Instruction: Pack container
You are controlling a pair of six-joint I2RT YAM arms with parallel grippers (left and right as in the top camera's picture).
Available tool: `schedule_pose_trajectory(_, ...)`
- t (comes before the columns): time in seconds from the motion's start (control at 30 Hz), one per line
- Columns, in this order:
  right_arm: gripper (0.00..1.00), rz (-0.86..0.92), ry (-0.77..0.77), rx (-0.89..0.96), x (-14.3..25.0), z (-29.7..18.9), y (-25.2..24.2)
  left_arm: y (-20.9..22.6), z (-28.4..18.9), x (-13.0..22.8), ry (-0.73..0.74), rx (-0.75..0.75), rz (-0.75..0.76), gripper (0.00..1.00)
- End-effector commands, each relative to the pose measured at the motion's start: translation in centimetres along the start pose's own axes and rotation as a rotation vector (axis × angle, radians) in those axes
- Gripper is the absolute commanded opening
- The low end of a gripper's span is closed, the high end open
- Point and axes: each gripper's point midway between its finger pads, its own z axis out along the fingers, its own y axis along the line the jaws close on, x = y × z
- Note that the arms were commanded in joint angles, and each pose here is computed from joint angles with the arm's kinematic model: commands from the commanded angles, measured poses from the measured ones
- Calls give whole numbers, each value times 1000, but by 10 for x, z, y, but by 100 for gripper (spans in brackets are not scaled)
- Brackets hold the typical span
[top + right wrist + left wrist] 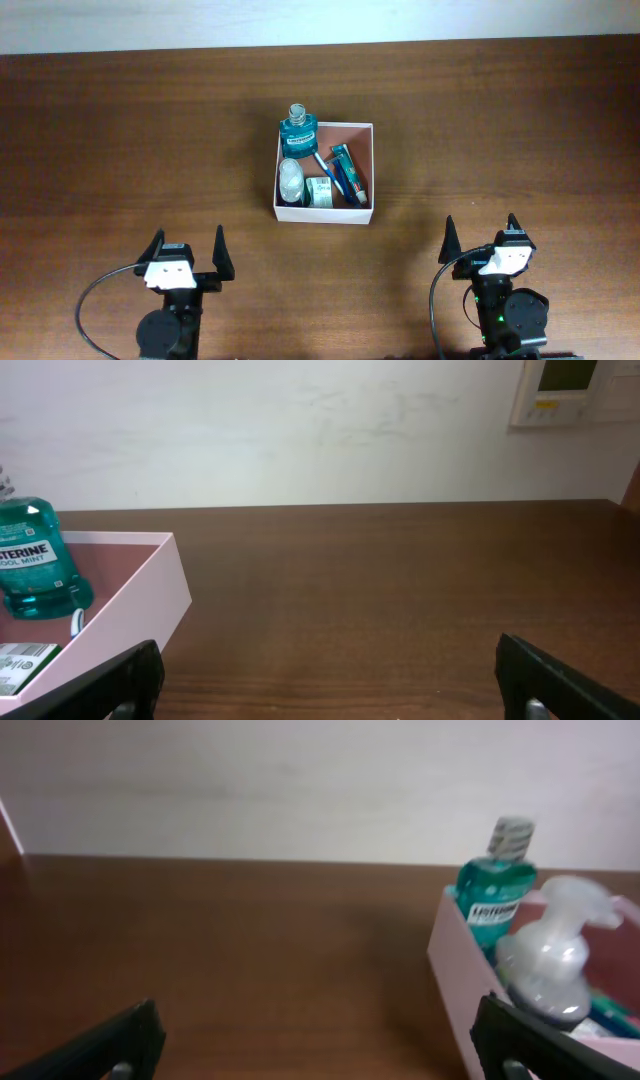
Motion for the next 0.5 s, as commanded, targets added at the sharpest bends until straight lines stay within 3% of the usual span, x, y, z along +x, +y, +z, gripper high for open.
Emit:
schedule_pose_trajectory(0.0,99,-2,3,3,2,0,-1,-1,1,5,4,7,-2,99)
schedule_pose_trajectory(0.47,99,-2,3,3,2,0,-1,-1,1,6,4,10,-2,99)
